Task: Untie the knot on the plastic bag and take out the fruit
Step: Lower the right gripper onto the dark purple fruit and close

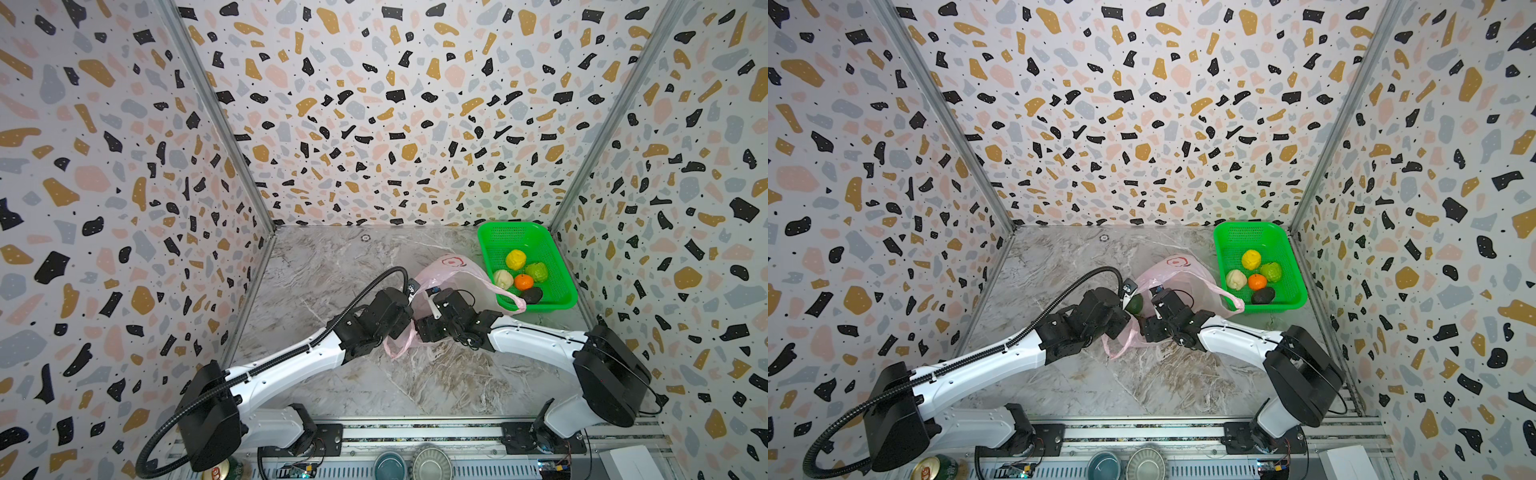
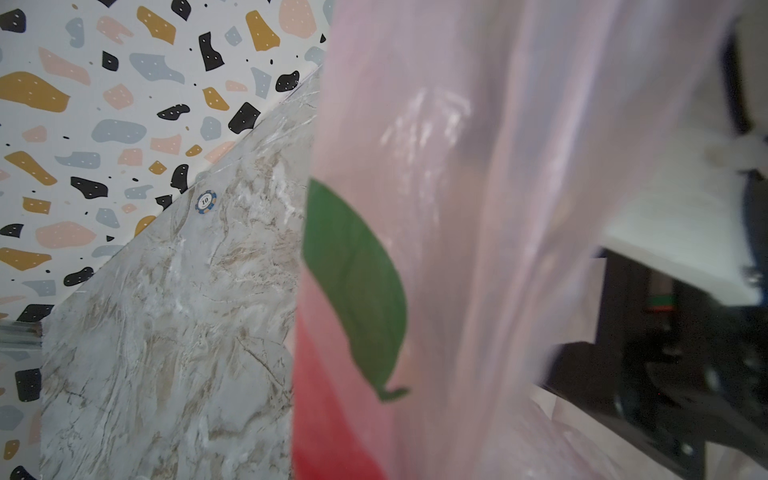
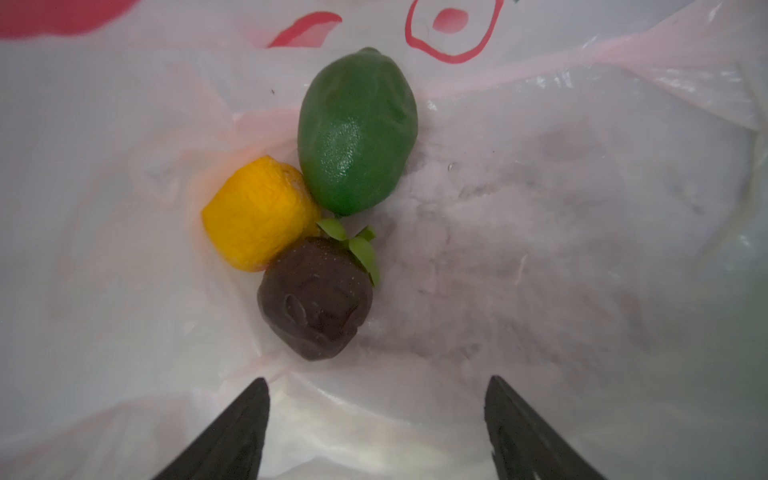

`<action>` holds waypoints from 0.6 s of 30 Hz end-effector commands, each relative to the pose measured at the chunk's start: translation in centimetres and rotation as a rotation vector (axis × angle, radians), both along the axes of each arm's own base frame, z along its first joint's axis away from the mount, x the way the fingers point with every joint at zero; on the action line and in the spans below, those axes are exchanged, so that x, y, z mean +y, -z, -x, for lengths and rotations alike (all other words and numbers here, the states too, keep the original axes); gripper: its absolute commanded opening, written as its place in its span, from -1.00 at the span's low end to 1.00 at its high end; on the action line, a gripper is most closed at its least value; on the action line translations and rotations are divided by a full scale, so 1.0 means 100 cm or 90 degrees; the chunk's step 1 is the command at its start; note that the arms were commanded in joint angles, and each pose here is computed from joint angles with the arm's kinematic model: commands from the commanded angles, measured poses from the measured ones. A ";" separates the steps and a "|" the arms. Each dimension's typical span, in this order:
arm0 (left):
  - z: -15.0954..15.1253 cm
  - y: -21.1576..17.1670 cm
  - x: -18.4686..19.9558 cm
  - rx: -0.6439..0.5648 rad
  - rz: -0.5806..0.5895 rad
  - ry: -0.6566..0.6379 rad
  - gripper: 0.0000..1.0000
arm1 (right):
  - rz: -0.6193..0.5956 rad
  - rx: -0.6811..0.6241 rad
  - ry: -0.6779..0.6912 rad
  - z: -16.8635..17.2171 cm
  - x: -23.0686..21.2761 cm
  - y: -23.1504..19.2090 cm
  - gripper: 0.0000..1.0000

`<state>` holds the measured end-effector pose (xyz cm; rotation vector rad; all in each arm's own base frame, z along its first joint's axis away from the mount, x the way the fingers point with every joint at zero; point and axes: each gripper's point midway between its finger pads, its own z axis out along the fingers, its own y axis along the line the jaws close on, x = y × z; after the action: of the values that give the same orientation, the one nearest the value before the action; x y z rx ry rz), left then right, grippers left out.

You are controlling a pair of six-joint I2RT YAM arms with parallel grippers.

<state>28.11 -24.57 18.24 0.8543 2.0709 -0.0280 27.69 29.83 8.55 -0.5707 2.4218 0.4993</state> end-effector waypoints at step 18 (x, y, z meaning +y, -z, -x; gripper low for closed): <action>0.015 0.033 0.019 0.067 -0.044 -0.025 -1.00 | -0.189 0.050 0.170 -0.067 0.033 -0.002 0.96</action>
<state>26.70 -23.07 15.38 0.8752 2.1809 0.0036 31.89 31.92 6.25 -0.1920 2.4651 0.6947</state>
